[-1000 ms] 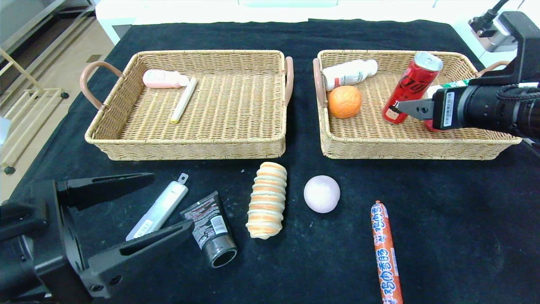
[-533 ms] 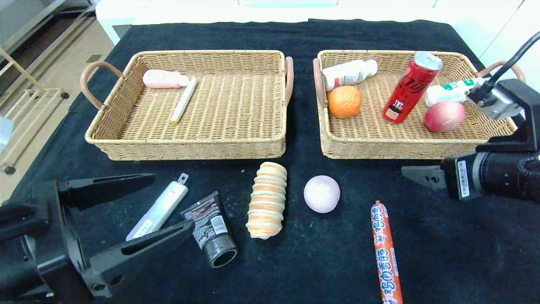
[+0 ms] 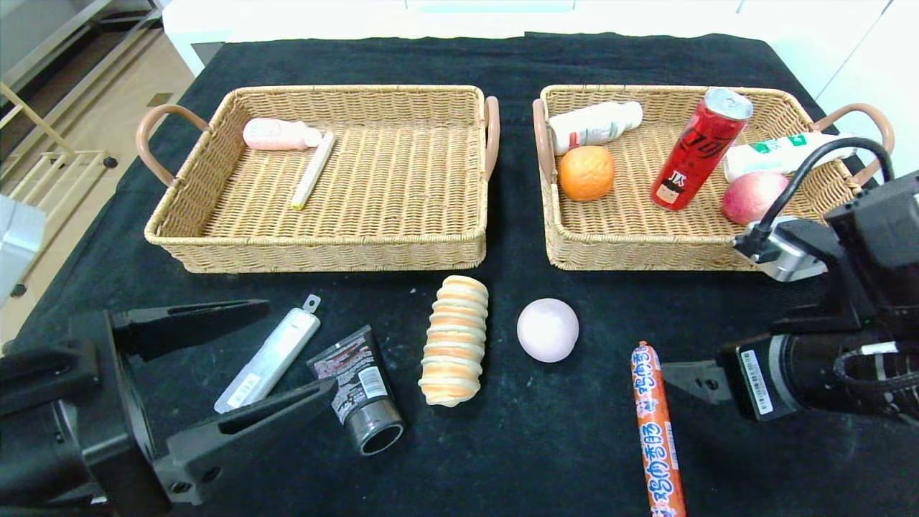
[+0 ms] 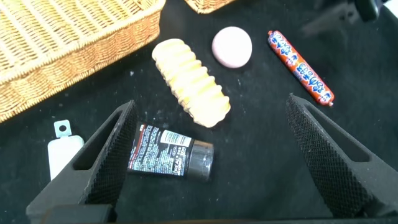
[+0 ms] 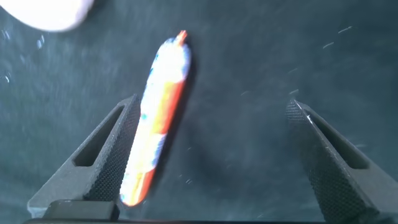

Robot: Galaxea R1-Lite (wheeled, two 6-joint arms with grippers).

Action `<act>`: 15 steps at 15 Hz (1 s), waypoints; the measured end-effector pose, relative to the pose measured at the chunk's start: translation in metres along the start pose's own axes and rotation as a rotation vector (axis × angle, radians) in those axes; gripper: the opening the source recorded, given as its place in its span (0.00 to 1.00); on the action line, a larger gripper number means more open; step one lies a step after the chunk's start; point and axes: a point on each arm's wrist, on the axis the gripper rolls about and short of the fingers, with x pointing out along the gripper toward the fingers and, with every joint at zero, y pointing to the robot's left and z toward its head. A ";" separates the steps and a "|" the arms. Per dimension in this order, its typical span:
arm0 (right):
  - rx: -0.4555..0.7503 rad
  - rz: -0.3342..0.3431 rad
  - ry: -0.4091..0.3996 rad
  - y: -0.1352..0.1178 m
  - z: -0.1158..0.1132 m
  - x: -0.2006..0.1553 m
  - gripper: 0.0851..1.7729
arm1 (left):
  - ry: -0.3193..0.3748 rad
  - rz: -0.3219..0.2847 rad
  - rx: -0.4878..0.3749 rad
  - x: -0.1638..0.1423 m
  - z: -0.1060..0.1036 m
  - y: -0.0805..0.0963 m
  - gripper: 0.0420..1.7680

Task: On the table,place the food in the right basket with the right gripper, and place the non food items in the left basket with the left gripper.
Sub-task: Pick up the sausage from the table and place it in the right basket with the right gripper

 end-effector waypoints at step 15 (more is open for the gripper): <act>0.086 -0.085 0.117 0.040 -0.001 0.060 0.78 | 0.002 0.011 0.000 0.001 0.000 0.001 0.97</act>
